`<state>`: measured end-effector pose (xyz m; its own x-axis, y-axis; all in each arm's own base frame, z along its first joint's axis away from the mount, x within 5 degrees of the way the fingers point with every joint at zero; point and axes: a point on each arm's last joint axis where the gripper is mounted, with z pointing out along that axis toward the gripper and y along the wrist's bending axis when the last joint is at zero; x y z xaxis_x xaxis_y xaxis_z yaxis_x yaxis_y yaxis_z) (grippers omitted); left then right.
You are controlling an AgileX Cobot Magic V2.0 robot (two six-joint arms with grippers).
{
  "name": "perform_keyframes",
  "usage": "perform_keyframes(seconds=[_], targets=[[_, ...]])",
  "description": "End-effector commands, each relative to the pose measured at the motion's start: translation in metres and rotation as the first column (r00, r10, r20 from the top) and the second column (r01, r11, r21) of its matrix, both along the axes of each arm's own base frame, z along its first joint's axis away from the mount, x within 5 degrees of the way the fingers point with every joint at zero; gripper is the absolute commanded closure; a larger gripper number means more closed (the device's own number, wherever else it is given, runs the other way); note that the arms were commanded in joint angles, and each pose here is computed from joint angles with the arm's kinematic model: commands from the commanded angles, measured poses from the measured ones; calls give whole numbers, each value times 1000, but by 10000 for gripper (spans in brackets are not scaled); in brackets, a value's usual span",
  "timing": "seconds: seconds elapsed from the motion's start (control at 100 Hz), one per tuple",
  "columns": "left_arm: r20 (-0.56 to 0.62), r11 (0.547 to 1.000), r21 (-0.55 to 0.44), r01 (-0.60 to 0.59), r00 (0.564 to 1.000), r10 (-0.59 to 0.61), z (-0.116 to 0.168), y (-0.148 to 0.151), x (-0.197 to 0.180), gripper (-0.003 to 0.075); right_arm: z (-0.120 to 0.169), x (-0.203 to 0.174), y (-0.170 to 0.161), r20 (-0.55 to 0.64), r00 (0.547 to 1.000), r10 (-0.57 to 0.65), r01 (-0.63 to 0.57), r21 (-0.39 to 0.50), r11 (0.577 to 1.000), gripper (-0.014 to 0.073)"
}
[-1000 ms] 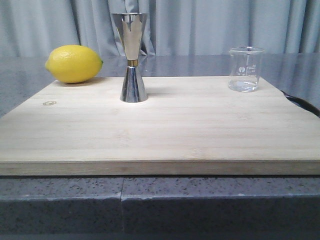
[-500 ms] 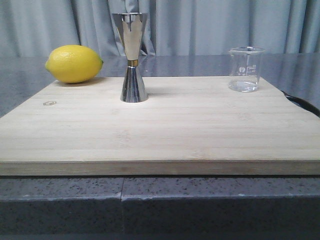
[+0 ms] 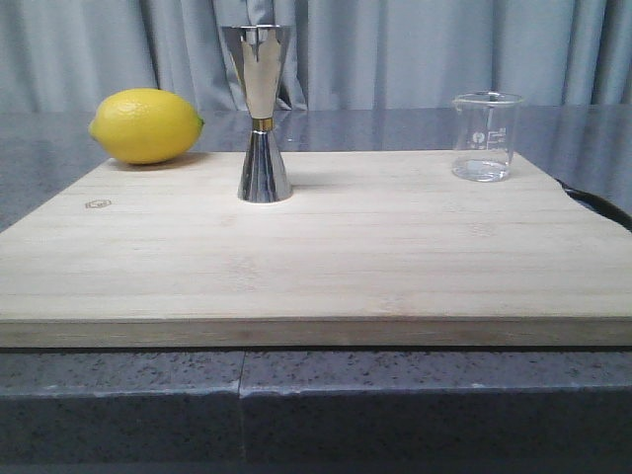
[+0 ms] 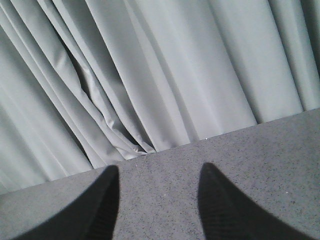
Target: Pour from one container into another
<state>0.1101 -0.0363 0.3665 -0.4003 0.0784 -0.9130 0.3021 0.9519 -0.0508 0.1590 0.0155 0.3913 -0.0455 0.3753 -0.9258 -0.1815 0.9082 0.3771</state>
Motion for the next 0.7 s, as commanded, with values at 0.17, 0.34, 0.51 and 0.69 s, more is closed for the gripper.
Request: perform_keyframes(seconds=[0.17, 0.34, 0.51, 0.69], targets=[[102, 999, -44, 0, 995, 5, 16, -1, 1, 699, 10, -2, -4, 42, 998, -47, 49, -29, 998, 626], [102, 999, -45, 0, 995, 5, 16, -1, 1, 739, 10, -1, -5, 42, 998, -49, 50, -29, 998, 666], [102, 999, -45, 0, 995, 5, 16, -1, 1, 739, 10, -1, -4, 41, 998, -47, 48, -29, 998, 666], [102, 999, -45, 0, 995, 5, 16, -1, 1, 739, 10, -1, -4, 41, 998, -47, 48, -29, 998, 666]])
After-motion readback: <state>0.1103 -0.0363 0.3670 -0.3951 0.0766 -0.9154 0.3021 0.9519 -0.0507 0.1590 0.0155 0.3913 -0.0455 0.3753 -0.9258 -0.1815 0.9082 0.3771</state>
